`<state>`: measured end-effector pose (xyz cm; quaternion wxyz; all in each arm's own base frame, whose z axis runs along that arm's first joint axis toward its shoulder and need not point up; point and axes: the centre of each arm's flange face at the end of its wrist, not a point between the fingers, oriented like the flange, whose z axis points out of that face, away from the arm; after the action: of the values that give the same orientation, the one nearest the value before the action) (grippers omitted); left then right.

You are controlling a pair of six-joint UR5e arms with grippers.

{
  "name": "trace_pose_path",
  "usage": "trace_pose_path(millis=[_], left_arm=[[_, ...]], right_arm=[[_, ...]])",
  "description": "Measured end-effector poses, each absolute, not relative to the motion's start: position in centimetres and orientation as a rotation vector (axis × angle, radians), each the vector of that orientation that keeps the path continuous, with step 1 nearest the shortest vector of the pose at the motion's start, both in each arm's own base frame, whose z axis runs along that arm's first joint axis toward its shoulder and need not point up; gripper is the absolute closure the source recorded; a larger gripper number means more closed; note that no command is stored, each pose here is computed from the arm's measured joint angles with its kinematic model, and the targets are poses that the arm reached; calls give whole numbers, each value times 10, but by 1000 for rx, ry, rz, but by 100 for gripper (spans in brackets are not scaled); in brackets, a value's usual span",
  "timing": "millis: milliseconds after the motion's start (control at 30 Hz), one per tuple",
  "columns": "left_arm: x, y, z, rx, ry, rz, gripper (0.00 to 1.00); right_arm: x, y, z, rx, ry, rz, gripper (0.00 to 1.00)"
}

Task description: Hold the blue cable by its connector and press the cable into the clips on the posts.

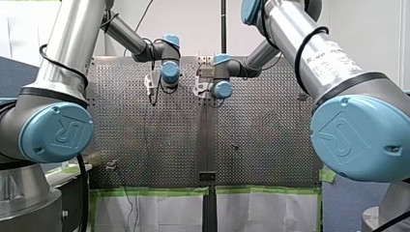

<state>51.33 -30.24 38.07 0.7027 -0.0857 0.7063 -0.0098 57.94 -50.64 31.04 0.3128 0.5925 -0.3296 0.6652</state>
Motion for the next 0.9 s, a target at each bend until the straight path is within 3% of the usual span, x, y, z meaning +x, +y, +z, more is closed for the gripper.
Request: trace_pose_path(millis=[900], left_arm=[[522,-304,400,-223,1490,0,0]], right_arm=[[580,-506,308,1568,-869,1751,100]])
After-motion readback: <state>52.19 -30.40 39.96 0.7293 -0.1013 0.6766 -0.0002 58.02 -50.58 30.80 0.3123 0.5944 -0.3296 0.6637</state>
